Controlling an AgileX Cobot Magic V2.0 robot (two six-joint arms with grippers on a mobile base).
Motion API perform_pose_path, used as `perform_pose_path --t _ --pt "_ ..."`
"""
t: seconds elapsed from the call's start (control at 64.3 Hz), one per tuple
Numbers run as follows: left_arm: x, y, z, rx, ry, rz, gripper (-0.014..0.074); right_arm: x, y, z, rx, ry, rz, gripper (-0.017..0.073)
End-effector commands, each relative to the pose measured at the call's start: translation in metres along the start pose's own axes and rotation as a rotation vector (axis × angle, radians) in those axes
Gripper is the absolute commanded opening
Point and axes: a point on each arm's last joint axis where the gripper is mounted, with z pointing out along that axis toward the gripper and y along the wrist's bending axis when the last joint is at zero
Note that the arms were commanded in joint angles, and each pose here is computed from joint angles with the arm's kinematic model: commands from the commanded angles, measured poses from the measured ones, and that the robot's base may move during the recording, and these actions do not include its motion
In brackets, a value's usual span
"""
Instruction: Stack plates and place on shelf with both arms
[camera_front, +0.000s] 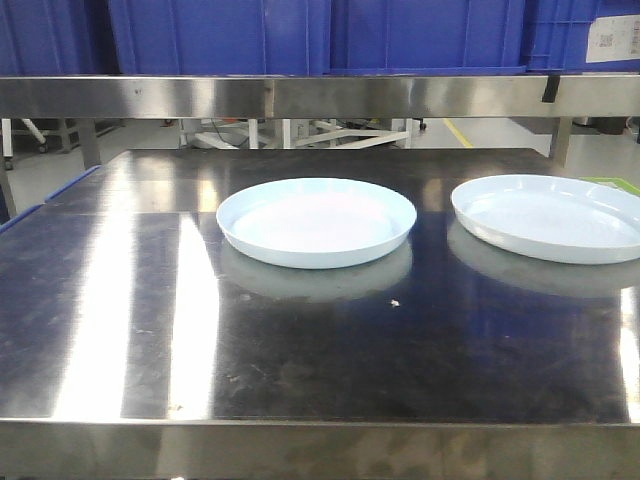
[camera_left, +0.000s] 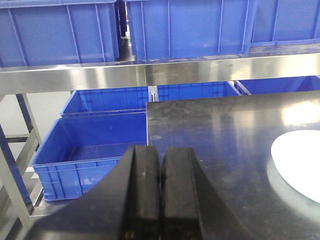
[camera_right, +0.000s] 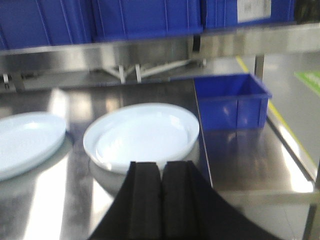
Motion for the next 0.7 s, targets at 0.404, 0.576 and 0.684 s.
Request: perform_pose_path --t 0.404,0.576,0.684 --pt "-0.017 0.002 -0.001 -0.019 -0.109 -0.014 0.0082 -0.055 0.007 0.018 0.005 -0.035 -0.046 0.0057" --pt "-0.017 0.002 -0.001 -0.019 -0.109 -0.014 0.0082 -0.073 0.009 0.030 0.005 -0.093 -0.046 0.0057" --pt "-0.017 0.002 -0.001 -0.019 -0.109 -0.014 0.0082 -0.074 0.009 0.038 0.009 -0.048 -0.046 0.0057"
